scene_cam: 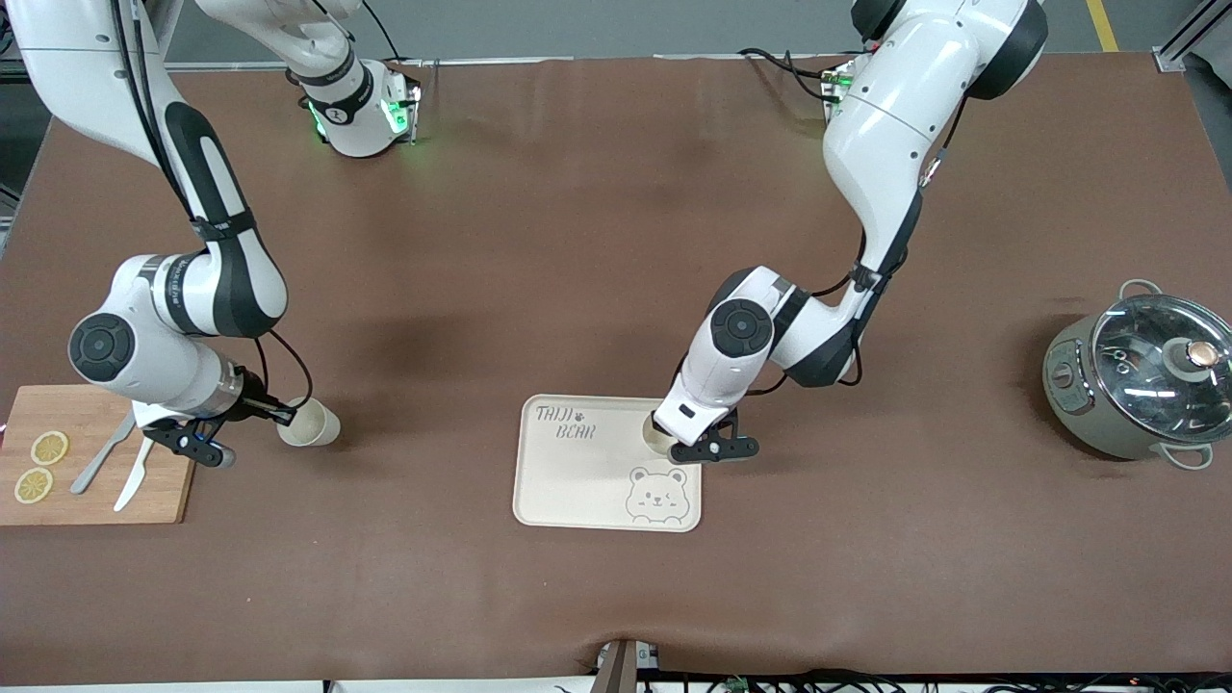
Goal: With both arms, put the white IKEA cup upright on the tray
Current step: 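Set the cup on the tray with the left gripper while the right gripper grasps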
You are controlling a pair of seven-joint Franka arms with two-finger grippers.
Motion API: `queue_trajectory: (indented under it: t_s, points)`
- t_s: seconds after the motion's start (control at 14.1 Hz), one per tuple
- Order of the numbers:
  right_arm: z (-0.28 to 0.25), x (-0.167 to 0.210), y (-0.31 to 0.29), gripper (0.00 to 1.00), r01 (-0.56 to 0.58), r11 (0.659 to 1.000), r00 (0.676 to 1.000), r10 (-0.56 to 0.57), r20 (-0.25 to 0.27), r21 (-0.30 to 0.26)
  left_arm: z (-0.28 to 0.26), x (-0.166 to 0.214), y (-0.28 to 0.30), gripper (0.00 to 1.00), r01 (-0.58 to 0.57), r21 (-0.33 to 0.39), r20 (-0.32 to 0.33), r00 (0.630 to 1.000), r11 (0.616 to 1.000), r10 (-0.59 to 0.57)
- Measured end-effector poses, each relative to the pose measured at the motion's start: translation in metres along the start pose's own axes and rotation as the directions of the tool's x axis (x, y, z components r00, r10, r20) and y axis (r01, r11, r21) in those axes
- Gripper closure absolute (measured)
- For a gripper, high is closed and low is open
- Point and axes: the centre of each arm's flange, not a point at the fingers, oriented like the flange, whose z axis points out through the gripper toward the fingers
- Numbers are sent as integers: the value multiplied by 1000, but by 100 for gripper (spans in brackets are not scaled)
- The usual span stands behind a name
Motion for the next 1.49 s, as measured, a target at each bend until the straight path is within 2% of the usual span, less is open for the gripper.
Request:
queue_trajectory:
  t_s: [0.57,1.0,1.07,1.28,1.49]
  points:
    - [-15,-14,-44,98,-115,993,993,115,7,-5,1,3,-1,95,1,-14,-20,1000,1000,-2]
    - [-37,-23,-82,98,-222,975,975,222,-6,5,6,3,-1,95,-2,-25,-33,999,1000,1]
    - [-37,-25,-85,98,-236,972,972,236,-1,0,6,3,-1,90,-4,-24,-34,999,1000,3]
    - [-41,-31,-95,98,-292,956,956,292,15,-15,6,4,-1,59,-25,-15,-50,998,1000,24]
    - [-44,-41,-121,98,-337,941,941,337,11,-7,6,4,0,30,-28,-16,-55,998,999,27]
